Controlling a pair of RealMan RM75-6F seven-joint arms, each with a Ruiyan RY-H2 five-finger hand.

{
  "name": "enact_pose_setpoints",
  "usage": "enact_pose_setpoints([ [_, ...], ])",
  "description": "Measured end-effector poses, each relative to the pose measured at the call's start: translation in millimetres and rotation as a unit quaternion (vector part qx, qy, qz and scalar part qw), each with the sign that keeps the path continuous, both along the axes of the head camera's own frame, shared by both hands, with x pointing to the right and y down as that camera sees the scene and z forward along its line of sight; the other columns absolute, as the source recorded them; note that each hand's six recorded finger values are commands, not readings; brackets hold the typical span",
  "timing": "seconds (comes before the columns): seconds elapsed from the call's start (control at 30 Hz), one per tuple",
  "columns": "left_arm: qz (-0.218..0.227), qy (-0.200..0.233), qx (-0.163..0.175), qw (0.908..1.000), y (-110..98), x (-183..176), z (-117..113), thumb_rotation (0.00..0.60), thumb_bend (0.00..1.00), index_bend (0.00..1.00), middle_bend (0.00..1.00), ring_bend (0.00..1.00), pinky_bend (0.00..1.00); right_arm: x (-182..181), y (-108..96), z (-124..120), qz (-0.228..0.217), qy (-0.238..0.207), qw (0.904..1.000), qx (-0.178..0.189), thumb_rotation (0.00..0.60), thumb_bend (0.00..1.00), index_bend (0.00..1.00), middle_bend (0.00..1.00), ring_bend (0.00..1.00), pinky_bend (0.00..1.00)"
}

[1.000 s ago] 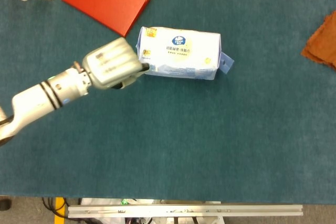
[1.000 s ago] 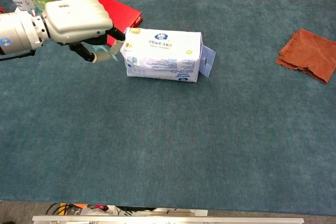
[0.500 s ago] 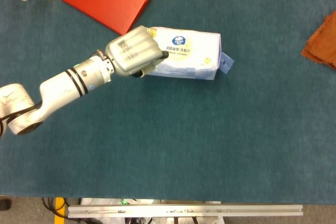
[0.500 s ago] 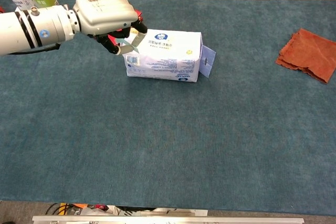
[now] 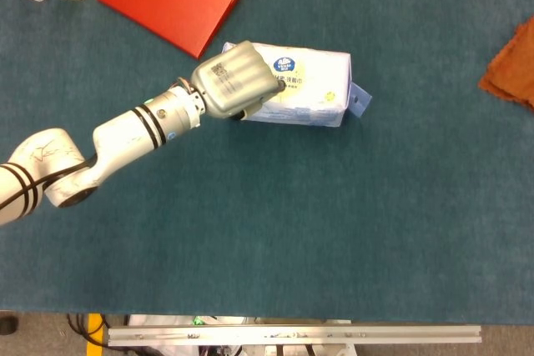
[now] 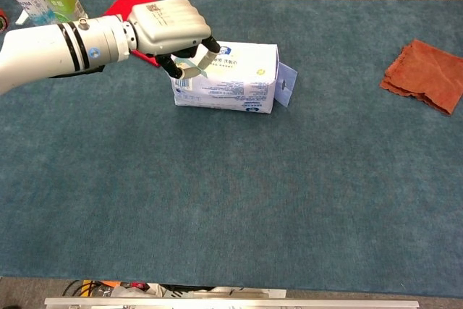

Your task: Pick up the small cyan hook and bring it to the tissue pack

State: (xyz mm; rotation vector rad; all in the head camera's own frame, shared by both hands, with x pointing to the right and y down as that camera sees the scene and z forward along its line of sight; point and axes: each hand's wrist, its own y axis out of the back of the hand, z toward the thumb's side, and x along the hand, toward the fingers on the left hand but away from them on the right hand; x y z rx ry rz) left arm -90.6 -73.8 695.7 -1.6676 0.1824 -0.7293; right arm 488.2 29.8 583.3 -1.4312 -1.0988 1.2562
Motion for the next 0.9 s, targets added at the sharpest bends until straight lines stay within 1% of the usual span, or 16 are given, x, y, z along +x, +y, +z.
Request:
enact_pose_setpoints([
  [0.2,-0.001,-0.006,0.001,1.0,-1.1,6.9,4.8,0.6,0.43,0.54,1.0,1.0,0.99,2.7,1.7,-0.8,0.004,-0.001,1.0,0.001,0.6,0.44,0.18,0.33,0.26,0.32],
  [0.33,-0.002,-0.019,0.004,0.9998,-4.0,7.1,9.6,0.6,0.43,0.54,0.99,1.0,0.99,5.3,3.7,-1.6,0.007,-0.001,1.0,0.002,0.6,0.44,0.18,0.33,0.26,0.32],
  [0.43,-0.005,-0.02,0.004,0.9998,-5.4,6.7,10.2,0.6,0.43,0.52,0.99,1.0,0.99,6.1,4.4,-1.8,0.009,-0.002,1.0,0.003,0.6,0.44,0.18,0.33,0.26,0.32],
  [0.5,-0.008,-0.022,0.004,0.9997,-6.2,5.9,10.7,0.6,0.43,0.49,0.99,1.0,0.99,6.0,4.5,-1.8,0.008,-0.002,1.0,0.003,0.6,0.44,0.18,0.33,0.26,0.32],
  [0.67,-0.018,-0.026,0.001,0.9995,-8.5,1.2,10.4,0.6,0.43,0.37,0.98,1.0,0.98,6.4,4.8,-2.7,0.007,-0.003,1.0,0.004,0.6,0.44,0.18,0.33,0.26,0.32],
  [0.9,-0.035,-0.023,0.0,0.9991,-13.1,-4.8,6.3,0.6,0.43,0.34,0.97,1.0,0.97,7.7,5.6,-2.2,0.009,-0.003,0.9999,0.004,0.6,0.44,0.18,0.33,0.26,0.32],
])
